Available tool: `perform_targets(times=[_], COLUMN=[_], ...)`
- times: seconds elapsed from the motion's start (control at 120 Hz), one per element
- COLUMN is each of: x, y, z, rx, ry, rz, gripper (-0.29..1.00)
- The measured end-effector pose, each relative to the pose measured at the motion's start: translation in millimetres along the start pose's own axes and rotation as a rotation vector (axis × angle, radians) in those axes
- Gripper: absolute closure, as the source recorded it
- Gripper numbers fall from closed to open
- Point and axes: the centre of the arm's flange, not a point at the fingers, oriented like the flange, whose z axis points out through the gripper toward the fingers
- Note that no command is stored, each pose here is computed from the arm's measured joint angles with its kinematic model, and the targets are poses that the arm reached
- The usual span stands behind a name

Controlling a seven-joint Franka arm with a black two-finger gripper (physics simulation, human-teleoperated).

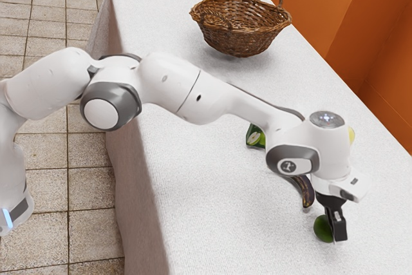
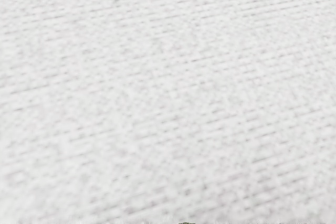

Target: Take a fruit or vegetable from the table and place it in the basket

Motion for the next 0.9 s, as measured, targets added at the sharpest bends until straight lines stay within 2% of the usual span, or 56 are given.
perform_targets(times=[0.342,0.483,0.558,0.717,0.9], x=[-10,-11,-11,-13,-11], y=[-1,-2,-2,2,2], z=[6,7,6,-3,-24], rx=[0.000,-0.005,-0.007,0.002,0.037], ry=[-0.004,0.000,0.002,0.005,0.028], rz=[0.015,0.015,0.016,0.016,0.001], gripper=[0.00,-0.10,-0.03,0.27,0.31])
